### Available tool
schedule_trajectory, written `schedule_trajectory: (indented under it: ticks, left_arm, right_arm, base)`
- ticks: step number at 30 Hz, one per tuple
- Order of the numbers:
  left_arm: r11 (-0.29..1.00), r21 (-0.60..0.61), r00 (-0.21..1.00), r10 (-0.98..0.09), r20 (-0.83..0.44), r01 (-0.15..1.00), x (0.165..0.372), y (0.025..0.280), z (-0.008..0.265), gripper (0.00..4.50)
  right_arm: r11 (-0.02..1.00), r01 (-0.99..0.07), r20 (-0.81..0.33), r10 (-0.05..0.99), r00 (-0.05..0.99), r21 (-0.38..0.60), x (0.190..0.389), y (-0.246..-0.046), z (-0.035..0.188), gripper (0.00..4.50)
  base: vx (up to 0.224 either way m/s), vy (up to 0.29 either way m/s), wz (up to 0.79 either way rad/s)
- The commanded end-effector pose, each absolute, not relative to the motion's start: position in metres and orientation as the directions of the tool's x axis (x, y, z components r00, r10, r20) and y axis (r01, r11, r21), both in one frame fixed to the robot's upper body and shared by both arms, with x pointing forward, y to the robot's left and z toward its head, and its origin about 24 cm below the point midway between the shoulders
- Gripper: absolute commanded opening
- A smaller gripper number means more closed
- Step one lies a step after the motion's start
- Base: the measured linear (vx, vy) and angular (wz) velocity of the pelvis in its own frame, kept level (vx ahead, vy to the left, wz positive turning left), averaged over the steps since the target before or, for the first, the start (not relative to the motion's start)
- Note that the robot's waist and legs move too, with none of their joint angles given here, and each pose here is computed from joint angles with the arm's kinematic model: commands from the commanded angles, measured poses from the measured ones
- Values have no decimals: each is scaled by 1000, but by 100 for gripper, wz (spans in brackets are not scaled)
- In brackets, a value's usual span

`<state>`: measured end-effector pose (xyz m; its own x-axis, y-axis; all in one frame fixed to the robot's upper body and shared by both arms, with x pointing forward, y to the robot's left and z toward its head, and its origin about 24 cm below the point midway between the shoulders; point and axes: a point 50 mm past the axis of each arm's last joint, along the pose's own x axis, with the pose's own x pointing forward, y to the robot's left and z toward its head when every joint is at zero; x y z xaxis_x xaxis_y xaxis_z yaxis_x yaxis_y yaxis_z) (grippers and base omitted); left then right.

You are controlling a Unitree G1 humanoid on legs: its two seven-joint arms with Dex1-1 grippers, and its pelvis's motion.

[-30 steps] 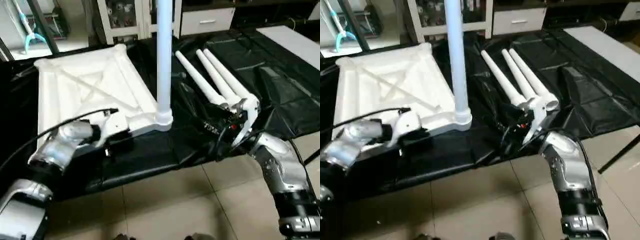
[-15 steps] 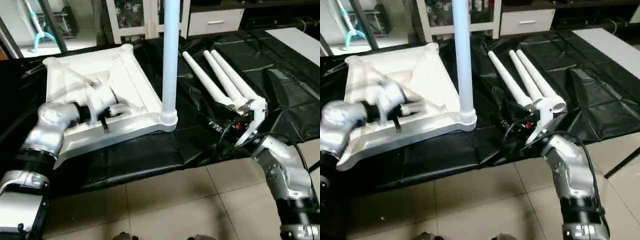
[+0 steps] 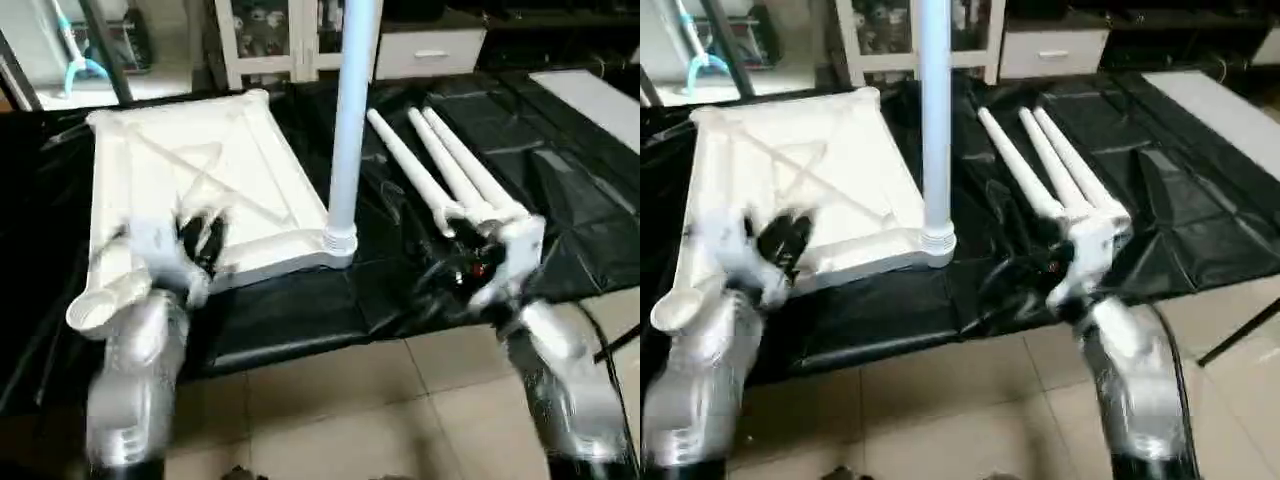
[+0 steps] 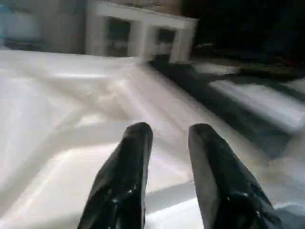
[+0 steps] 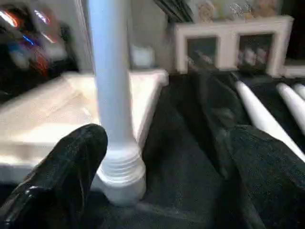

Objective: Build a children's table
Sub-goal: Insert table leg to table base

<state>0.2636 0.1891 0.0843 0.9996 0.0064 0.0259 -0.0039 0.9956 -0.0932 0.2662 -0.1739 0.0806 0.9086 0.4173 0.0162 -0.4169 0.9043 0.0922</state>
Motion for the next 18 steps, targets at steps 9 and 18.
schedule_trajectory:
  ticks: [9, 18]
  left_arm:
    - [996, -6, 996, 89, -26, -89, 211, 187, 71, 150]
    - [999, 27, 1000, 17, 2, -17, 215, 175, 77, 150]
  right_arm:
    - [917, -387, -8, 390, 921, 98, 241, -165, 65, 450]
    - [925, -370, 7, 371, 929, 90, 251, -164, 70, 450]
  base:
    - [0, 0, 0]
    - [0, 0, 0]
